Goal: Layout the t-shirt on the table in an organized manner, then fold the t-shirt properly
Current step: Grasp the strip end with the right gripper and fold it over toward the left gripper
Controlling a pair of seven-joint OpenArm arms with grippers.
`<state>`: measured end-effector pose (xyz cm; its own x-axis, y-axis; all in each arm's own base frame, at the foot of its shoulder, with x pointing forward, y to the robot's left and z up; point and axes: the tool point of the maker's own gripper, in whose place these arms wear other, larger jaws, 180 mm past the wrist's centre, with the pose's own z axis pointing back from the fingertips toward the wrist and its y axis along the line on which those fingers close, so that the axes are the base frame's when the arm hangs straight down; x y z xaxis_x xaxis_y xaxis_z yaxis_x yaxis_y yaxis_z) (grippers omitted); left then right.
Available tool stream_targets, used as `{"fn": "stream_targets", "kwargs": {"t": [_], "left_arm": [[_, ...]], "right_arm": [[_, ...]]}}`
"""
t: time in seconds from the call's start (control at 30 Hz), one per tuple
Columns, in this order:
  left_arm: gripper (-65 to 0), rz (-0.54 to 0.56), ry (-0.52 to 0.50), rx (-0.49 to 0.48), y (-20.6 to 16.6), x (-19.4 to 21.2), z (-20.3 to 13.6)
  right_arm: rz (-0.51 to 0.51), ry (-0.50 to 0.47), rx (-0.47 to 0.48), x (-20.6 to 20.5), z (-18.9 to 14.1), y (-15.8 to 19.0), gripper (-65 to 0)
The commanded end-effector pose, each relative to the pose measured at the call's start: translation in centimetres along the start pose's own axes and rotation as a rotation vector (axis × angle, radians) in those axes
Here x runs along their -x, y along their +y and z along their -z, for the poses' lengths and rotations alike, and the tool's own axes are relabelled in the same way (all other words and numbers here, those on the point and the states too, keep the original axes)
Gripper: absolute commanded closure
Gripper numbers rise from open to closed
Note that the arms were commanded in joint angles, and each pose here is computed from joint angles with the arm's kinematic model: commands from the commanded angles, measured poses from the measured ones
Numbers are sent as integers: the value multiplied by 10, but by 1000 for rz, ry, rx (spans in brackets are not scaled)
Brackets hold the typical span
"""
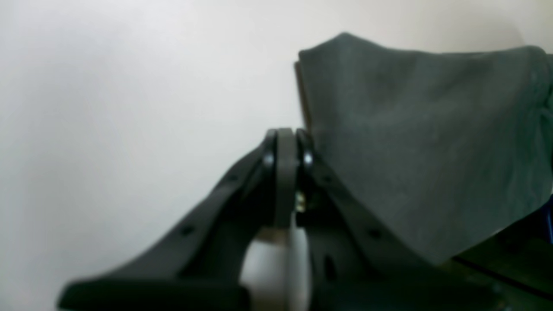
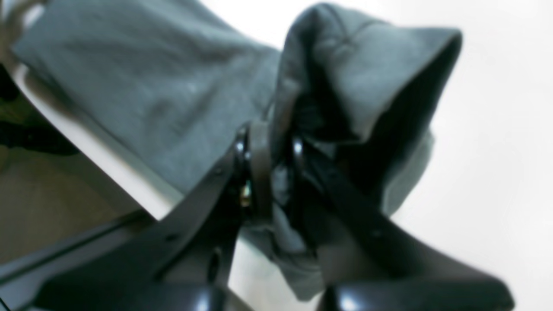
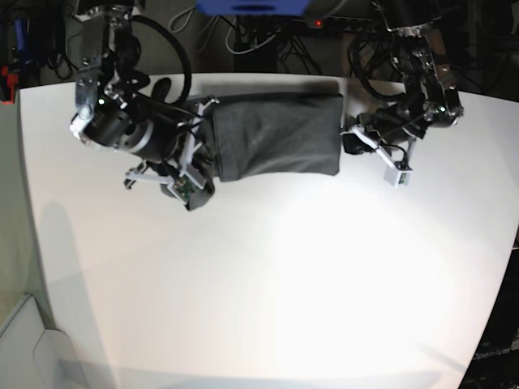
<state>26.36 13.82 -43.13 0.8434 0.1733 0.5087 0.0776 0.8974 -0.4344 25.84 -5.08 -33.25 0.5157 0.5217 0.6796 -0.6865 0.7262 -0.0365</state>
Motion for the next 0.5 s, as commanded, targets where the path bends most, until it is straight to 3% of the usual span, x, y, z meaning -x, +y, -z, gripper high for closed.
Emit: {"fn": "stream_targets", "kwargs": {"t": [0.0,0.27,0.47], "left_arm": [[-3,10,-10,-10,2,-6,-2],[-3,7,-15,-12,3,-7,-3],[-3,6,-11,-13,4,-6,-3]], "right_arm": [[-22,-57,-4,-17,-3,2,0],[-126,-73,-160,-31,11,61,0],[-112,-103,-198,-45,17,76,0]]}}
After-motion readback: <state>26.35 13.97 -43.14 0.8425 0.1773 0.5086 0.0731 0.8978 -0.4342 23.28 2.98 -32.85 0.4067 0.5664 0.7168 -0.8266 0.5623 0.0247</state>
